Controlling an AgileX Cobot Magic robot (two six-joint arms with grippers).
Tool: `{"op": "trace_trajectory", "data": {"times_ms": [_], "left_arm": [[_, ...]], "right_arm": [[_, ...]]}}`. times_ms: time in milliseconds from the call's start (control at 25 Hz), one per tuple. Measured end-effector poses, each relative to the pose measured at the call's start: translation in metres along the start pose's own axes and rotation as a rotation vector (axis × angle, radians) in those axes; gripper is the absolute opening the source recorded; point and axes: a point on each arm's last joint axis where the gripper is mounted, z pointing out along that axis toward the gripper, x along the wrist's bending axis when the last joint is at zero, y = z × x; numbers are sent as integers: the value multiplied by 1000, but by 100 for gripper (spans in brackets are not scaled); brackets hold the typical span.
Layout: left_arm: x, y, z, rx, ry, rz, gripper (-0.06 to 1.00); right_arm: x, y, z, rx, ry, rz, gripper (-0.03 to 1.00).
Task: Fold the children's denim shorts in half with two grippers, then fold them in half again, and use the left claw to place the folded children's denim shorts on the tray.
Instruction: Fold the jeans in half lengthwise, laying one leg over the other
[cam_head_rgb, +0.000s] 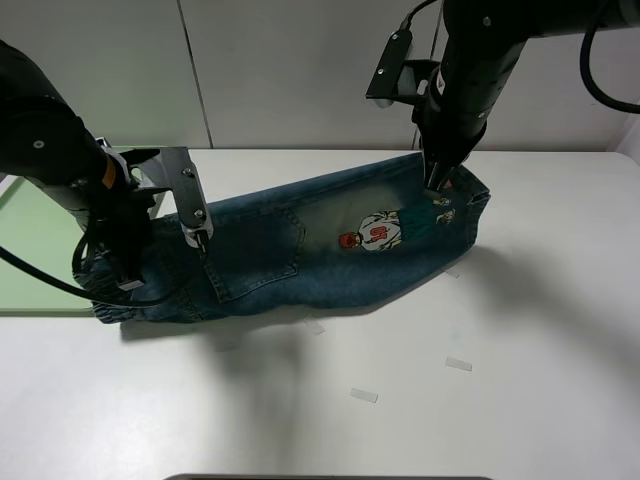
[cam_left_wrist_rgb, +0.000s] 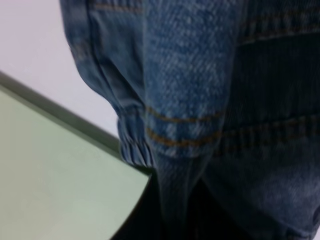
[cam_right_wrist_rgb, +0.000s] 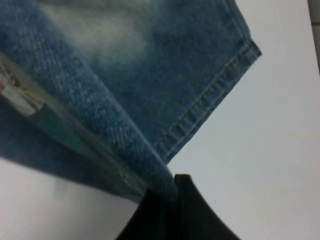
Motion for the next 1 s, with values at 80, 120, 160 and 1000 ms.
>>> {"op": "trace_trajectory", "data": {"times_ms": [80, 120, 160, 1000], "left_arm": [[2, 2, 0, -21, 17, 13, 3], [2, 3, 0, -32, 25, 18, 3], [4, 3, 0, -44, 31, 14, 3], [20, -7, 26, -76, 46, -41, 6]], "right_arm": [[-4, -2, 6, -11, 1, 20, -3], [-6, -2, 8, -16, 3, 29, -3], [-6, -2, 11, -17, 5, 31, -3], [-6, 4, 17, -66, -4, 38, 2]]}}
